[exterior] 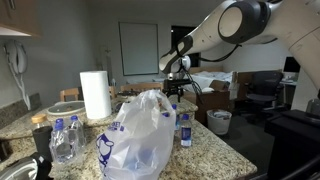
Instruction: Put the empty water bottles on the counter in the plastic bag
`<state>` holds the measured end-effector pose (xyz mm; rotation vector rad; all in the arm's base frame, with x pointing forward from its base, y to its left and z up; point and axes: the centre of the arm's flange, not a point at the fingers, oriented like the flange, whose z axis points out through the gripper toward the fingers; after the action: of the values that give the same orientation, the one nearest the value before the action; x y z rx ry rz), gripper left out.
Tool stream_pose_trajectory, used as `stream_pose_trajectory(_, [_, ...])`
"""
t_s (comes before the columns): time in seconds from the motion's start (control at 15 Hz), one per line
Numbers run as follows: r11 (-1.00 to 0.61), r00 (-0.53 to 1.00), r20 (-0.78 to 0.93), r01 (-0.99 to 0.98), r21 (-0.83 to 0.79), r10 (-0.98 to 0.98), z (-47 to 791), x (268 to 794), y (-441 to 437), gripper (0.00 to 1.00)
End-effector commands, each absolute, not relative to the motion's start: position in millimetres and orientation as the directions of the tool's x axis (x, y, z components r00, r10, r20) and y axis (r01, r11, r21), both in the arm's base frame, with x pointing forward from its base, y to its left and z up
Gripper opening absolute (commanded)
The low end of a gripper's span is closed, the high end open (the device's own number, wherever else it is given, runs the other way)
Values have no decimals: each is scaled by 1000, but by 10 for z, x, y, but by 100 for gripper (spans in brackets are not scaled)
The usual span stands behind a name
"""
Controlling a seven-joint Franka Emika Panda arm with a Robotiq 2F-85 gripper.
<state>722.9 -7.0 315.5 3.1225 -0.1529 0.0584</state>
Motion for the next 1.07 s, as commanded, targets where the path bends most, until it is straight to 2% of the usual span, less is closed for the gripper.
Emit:
stream_pose_trajectory(0.0, [-996,997,36,-70,60,-68,2905,7086,98,100])
stream_pose_trajectory(0.13, [-996,998,27,-59,73,-57,2825,7054,165,100])
stream_pose_trajectory(0.2, [-995,998,24,-55,79,-53,2805,7038,181,90])
stream_pose_trajectory(0.27, [-995,998,24,-57,86,-55,2812,7014,192,73])
stream_pose_trajectory(0.6, [-991,998,37,-64,115,-60,2856,6952,225,39])
stream_pose_trajectory(0.8, [-987,996,49,-75,142,-69,2928,6931,271,23])
stream_pose_trajectory(0.87, [-985,996,53,-82,151,-75,2939,6920,287,14])
stream_pose_trajectory(1.0, [-983,995,54,-91,159,-83,2955,6915,315,8])
